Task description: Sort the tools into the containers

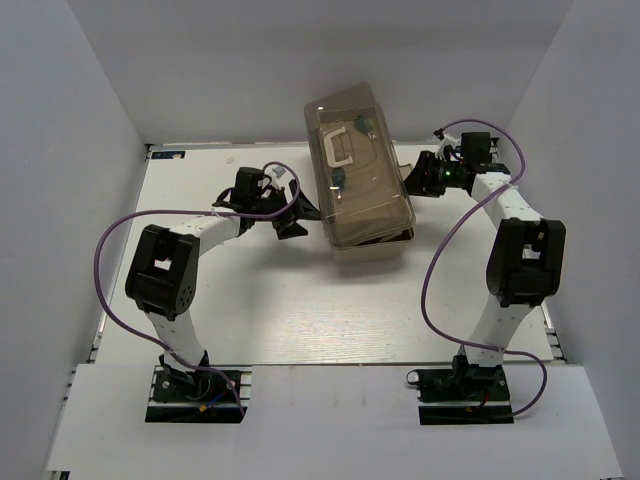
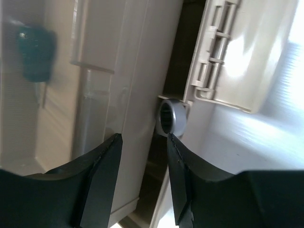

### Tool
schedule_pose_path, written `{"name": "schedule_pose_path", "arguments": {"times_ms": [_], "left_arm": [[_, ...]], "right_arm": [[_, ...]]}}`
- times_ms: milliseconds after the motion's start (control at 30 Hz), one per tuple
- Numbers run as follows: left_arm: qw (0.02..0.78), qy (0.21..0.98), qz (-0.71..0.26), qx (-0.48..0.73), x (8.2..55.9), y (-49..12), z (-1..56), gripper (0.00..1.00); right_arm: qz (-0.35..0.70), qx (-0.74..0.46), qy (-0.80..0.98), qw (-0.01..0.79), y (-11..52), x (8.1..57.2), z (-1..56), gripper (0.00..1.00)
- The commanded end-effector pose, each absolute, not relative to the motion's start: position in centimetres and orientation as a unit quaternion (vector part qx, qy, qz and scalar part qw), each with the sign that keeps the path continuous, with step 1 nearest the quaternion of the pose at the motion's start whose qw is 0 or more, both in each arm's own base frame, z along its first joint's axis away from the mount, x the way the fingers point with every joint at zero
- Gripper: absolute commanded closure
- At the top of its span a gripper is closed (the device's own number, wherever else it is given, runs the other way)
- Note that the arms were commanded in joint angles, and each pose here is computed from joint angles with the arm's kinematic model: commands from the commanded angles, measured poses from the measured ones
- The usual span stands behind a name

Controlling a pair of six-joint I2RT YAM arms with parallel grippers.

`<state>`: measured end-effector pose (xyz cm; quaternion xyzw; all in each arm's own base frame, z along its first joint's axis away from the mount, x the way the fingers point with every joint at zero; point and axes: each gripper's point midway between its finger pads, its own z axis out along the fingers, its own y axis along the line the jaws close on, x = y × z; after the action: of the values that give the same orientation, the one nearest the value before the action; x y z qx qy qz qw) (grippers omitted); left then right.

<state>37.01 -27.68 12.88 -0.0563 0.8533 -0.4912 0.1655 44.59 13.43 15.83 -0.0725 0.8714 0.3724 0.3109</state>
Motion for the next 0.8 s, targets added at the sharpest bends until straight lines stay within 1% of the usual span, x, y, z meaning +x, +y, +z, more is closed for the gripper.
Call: {"name": "schedule_pose_path", "arguments": {"times_ms": [0, 267, 500, 633, 767], "left_arm": [[0.197, 0.829, -0.524, -0.017, 36.8, -29.1, 17.5, 0.07], [0.197, 0.829, -0.524, -0.017, 36.8, -29.1, 17.5, 0.07], [0.194, 0.83, -0.522, -0.019, 36.9, -29.1, 17.1, 0.07], [0.194, 0.83, -0.522, -0.019, 36.9, -29.1, 17.1, 0.07], [0.195, 0.828, -0.526, -0.014, 36.8, -29.2, 17.3, 0.07]], "right_arm": [[0.449, -0.111, 0.83, 0.311, 16.6, 43.9, 19.1, 0.5], [0.427, -0.109, 0.842, 0.312, 16.1, 44.1, 18.1, 0.5], [0.455, -0.126, 0.822, 0.319, 17.0, 43.4, 20.1, 0.52], [0.43, -0.143, 0.821, 0.347, 16.5, 43.4, 21.1, 0.52], [0.387, -0.145, 0.842, 0.346, 15.4, 43.5, 19.9, 0.53]]}}
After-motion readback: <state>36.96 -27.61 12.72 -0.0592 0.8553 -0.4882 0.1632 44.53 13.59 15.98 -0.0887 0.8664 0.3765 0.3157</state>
